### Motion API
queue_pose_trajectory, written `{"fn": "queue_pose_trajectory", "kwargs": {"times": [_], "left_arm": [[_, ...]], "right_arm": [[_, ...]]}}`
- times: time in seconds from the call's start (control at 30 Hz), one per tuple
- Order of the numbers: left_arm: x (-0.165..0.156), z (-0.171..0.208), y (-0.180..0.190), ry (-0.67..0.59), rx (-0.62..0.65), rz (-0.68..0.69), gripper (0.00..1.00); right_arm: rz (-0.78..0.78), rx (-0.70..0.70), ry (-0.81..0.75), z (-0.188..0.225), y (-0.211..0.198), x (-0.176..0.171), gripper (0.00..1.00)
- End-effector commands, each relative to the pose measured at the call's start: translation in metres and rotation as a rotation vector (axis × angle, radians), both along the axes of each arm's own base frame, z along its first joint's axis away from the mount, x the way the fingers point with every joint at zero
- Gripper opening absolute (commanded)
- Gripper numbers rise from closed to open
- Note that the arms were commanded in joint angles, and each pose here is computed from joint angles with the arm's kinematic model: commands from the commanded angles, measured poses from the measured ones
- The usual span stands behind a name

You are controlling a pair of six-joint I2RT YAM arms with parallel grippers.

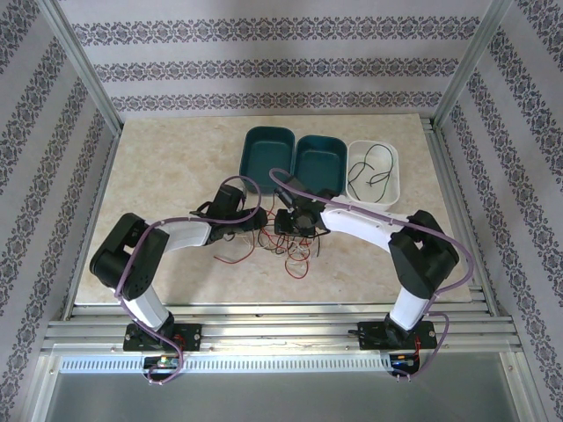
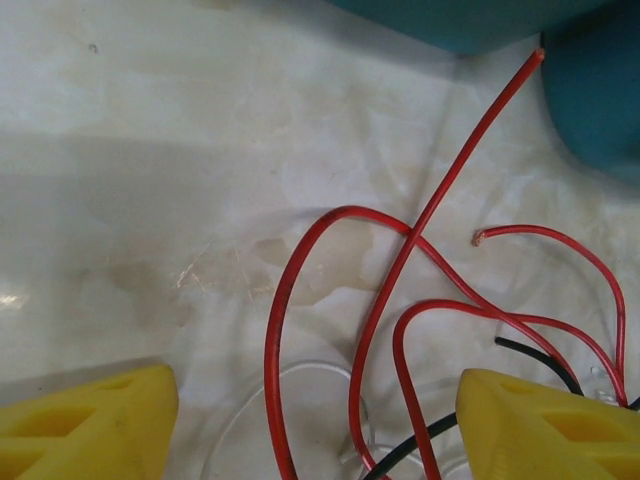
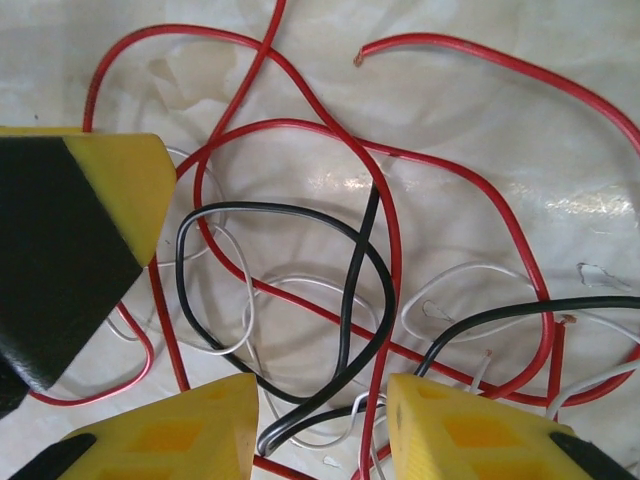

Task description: Untangle the cables

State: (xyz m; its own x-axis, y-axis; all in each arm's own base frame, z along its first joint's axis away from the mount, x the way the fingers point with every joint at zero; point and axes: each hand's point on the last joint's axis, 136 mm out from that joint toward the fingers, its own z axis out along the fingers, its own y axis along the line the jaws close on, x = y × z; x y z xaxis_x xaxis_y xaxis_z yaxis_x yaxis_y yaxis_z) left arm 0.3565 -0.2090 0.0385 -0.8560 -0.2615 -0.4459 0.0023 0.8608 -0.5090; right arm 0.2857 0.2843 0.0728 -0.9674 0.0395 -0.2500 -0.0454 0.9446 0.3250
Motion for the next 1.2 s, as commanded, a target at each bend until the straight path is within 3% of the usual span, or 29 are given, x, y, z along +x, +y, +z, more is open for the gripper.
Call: {"fn": "queue_pose_trajectory", "kwargs": {"times": [0.0,0.4,0.73,0.87,1.03,1.17], "left_arm": [[0.01,0.007,-0.007,-0.02,-0.047,0.002,0.72],[-0.002,-0.005,-0.014,0.019,-0.076,-0.012,0.62],[-0.008,-0.011,-0.017,0.032,-0.083,-0.013,0.47],[-0.009,-0.012,-0.017,0.033,-0.083,-0.011,0.34],[-0.009,-0.012,-0.016,0.034,-0.078,-0.006,0.25],[-0.01,-0.012,-0.014,0.033,-0.072,0.001,0.21]], "right_arm": [[0.005,0.02,0.02,0.0,0.011,-0.003,0.4],[0.011,0.021,0.059,-0.015,0.017,-0.009,0.38],[0.008,0.011,0.042,-0.019,0.017,-0.004,0.18],[0.016,0.037,0.015,-0.011,0.022,-0.002,0.1],[0.035,0.05,-0.026,0.005,0.025,-0.001,0.01],[0.045,0.06,-0.06,0.018,0.025,-0.001,0.0]]}}
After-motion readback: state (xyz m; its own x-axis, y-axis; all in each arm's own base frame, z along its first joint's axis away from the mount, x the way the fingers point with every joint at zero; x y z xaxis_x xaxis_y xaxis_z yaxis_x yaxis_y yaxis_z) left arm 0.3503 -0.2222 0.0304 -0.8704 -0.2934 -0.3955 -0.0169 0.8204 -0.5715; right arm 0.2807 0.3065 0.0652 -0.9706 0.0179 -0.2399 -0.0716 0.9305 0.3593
